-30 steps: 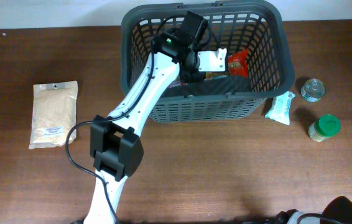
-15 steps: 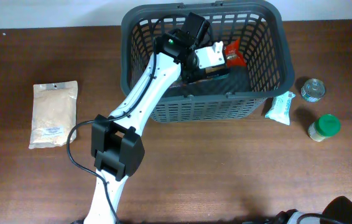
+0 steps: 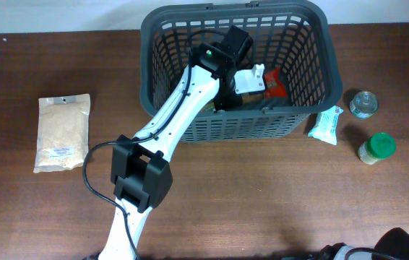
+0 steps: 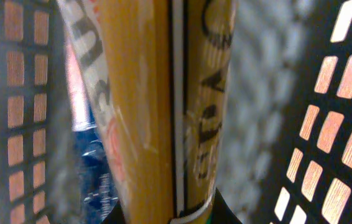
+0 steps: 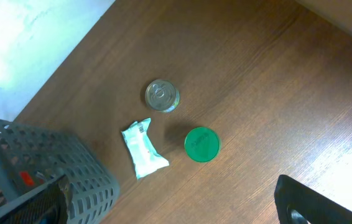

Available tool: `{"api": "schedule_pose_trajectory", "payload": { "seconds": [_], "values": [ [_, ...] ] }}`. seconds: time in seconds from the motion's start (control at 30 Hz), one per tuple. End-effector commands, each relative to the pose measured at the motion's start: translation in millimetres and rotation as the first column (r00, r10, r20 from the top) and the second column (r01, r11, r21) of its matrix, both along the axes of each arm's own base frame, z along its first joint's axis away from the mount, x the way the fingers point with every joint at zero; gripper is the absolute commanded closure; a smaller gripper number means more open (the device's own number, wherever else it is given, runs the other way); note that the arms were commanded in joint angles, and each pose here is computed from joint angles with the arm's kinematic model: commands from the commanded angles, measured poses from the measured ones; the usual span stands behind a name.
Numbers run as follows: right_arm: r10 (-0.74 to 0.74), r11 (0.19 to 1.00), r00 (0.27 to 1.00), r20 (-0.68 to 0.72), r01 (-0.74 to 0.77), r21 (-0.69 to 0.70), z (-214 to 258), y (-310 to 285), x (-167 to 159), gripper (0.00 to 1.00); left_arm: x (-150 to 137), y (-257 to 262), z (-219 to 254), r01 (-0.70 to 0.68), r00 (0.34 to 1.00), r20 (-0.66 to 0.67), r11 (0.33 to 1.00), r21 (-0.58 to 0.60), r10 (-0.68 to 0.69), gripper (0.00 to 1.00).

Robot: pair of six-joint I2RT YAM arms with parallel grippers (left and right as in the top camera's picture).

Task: Pack container
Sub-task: 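Lift the spaghetti packet and lower it into the basket, then release the packet and move the left gripper to the beige rice bag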

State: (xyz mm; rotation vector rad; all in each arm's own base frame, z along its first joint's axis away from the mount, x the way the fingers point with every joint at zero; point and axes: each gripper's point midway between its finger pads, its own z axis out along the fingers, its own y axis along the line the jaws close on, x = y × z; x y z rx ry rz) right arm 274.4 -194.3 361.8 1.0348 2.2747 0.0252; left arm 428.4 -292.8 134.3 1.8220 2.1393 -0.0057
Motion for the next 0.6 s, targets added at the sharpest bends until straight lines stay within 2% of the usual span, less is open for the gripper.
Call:
{"api": "schedule_pose_trajectory", "payload": {
  "seconds": [0.0,0.07,0.13,0.17,0.27,0.3,0.43,0.5,0.57],
  "values": [
    [0.006,1.0,1.0,0.004,-0.006,0.007,0.0,0.5,1.0,0.01,-0.2,-3.8,9.0,0.117,0.992,0.035,0.993,0.009,-0.118,0.98],
    [0.006,1.0,1.0,0.004,-0.006,0.007,0.0,0.5,1.0,0.01,-2.7,-2.2,7.9,0.139,0.99,0.028,0.99,0.02,-0.14,0.98],
    [0.006,1.0,1.0,0.004,-0.006,0.007,0.0,0.5,1.0,0.01,-4.4,-1.5,7.3,0.139,0.99,0.02,0.99,0.022,-0.139,0.61],
    [0.006,1.0,1.0,0.004,-0.006,0.007,0.0,0.5,1.0,0.01,-5.8,-0.8,6.8,0.138,0.99,0.014,0.99,0.025,-0.139,0.48],
    [0.006,1.0,1.0,0.004,-0.006,0.007,0.0,0.5,1.0,0.01,-5.4,1.5,6.8,0.099,0.995,0.01,0.995,0.028,-0.099,0.33],
    [0.006,1.0,1.0,0.004,-0.006,0.007,0.0,0.5,1.0,0.01,-3.0,4.1,8.0,0.074,0.997,0.018,0.997,0.037,-0.075,0.3],
    [0.006,1.0,1.0,0.004,-0.006,0.007,0.0,0.5,1.0,0.01,16.1,13.8,31.0,-0.045,0.992,0.116,0.997,0.061,0.037,0.28],
    [0.006,1.0,1.0,0.004,-0.006,0.007,0.0,0.5,1.0,0.01,28.8,16.4,57.4,-0.121,0.975,0.193,0.992,0.031,0.113,0.29],
    [0.006,1.0,1.0,0.004,-0.006,0.007,0.0,0.5,1.0,0.01,38.6,16.0,92.5,-0.189,0.946,0.259,0.981,-0.048,0.195,0.28]
  ]
}}
